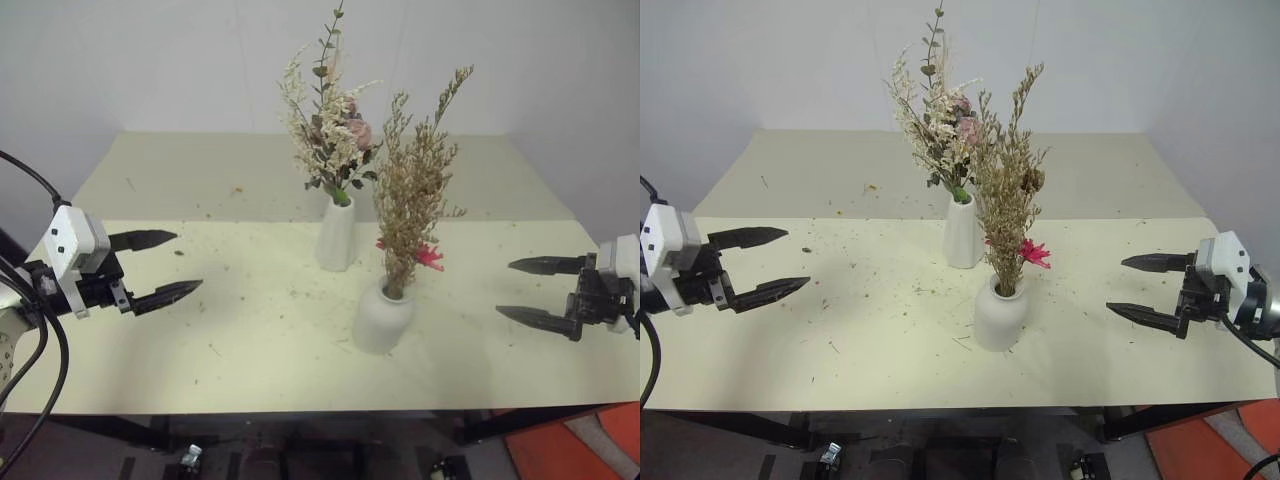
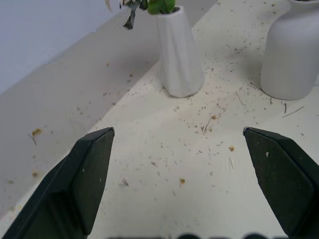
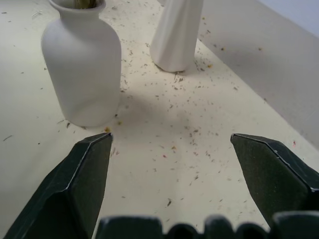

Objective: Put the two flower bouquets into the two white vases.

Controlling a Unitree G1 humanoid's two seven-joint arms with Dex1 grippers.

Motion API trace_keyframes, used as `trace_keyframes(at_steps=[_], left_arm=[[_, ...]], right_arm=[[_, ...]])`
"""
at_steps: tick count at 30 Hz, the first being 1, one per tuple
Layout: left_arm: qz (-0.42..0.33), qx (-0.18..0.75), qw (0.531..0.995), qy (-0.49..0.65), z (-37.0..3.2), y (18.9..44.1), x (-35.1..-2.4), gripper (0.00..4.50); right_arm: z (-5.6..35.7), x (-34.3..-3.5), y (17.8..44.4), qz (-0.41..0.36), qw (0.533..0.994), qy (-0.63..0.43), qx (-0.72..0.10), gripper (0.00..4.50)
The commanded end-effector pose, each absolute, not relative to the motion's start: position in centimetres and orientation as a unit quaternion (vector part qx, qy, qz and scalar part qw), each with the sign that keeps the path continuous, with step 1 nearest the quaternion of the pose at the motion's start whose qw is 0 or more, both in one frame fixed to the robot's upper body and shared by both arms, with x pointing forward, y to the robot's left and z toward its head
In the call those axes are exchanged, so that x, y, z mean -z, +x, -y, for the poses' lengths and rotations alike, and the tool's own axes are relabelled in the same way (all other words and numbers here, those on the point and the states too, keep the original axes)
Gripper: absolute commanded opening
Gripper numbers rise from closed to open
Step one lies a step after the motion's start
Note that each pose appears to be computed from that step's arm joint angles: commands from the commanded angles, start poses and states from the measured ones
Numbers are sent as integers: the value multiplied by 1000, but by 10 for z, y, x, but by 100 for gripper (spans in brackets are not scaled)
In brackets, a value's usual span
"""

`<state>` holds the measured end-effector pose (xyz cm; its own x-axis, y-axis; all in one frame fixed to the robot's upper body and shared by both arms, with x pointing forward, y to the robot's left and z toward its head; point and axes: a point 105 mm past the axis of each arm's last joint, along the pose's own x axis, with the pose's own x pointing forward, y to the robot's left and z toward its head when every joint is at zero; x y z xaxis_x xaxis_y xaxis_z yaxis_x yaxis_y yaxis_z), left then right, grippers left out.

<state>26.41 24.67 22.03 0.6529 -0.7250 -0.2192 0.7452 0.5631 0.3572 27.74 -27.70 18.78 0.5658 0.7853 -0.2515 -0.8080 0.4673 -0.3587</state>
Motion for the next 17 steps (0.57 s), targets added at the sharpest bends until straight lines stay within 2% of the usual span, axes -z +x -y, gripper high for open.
trace_keyframes(at_steps=[1, 9, 17], left_arm=[[-2, 417, 882, 220, -242, 256, -234, 450], [-2, 430, 879, 204, -234, 260, -228, 450], [19, 399, 890, 220, -229, 272, -222, 450]], right_arm=[[278, -202, 272, -8, 859, -231, -457, 445], [279, -214, 265, -8, 859, -224, -459, 445], [289, -219, 269, -7, 873, -248, -420, 445]])
